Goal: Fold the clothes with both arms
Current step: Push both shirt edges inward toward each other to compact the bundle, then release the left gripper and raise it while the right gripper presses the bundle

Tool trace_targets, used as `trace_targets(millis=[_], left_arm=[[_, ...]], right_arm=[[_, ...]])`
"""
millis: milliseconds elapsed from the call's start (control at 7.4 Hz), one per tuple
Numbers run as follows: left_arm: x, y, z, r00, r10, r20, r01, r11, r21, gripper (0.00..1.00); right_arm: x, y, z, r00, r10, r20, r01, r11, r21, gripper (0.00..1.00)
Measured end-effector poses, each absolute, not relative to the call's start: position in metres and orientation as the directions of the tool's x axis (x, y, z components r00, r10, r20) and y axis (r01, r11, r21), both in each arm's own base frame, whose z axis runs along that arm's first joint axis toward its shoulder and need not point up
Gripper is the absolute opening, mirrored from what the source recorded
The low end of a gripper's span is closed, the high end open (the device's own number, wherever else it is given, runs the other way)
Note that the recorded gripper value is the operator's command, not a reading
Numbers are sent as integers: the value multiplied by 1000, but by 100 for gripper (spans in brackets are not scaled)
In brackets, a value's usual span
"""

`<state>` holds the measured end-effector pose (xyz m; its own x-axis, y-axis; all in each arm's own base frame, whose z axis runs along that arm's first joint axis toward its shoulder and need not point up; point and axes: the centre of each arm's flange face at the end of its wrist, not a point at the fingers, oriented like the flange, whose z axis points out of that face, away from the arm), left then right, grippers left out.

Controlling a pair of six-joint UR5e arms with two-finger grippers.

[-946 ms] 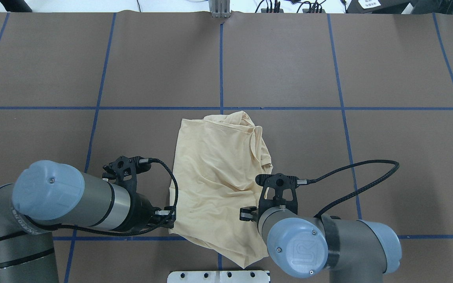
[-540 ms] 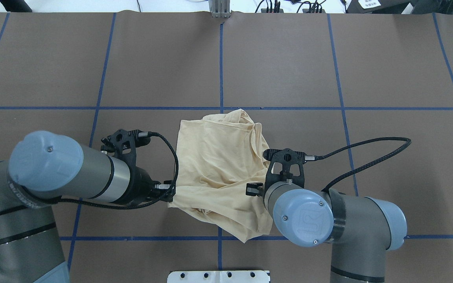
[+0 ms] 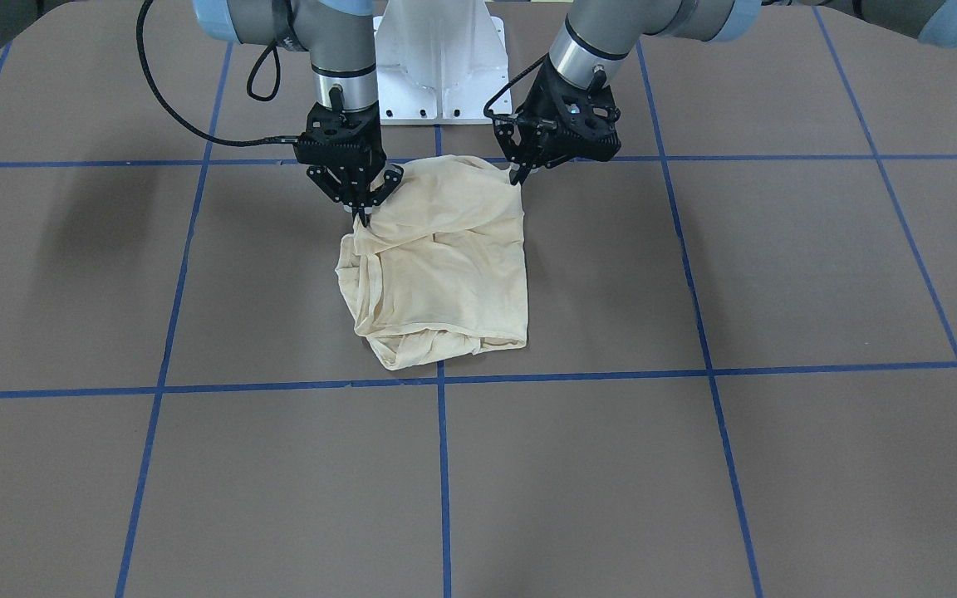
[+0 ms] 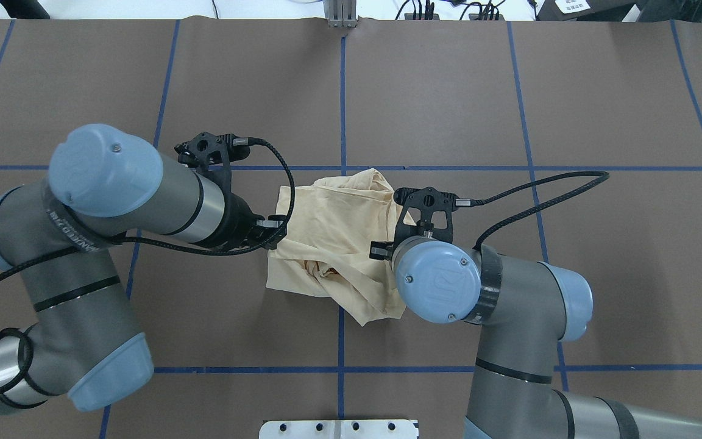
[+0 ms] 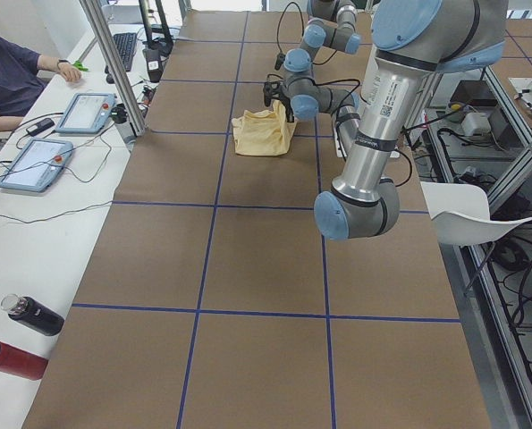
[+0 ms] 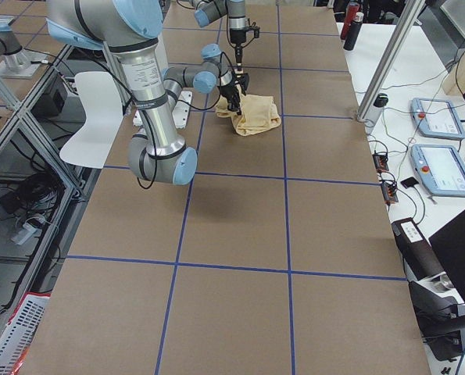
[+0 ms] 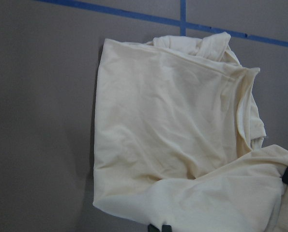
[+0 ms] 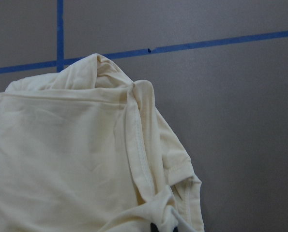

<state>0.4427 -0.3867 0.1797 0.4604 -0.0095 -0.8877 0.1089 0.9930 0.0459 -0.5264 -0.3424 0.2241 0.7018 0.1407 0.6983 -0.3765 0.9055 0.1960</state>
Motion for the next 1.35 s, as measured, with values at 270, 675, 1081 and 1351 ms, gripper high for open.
trace_targets(millis=[270, 675, 1081, 1351], left_arm=[[465, -431, 185, 510, -1, -860, 125, 989, 73, 0], [493, -486, 215, 598, 10, -802, 149, 981, 123, 0], [515, -519, 246, 620, 23, -784, 174, 971, 166, 100], [502, -535, 247, 600, 34, -799, 189, 965, 183, 100]], right_arm=[[-535, -374, 228, 726, 153, 671, -388, 896, 216, 0], [-550, -417, 244, 767, 176, 617, -389, 893, 228, 0], [-570, -451, 269, 760, 182, 624, -397, 890, 225, 100], [-559, -476, 263, 729, 188, 659, -386, 907, 168, 100]])
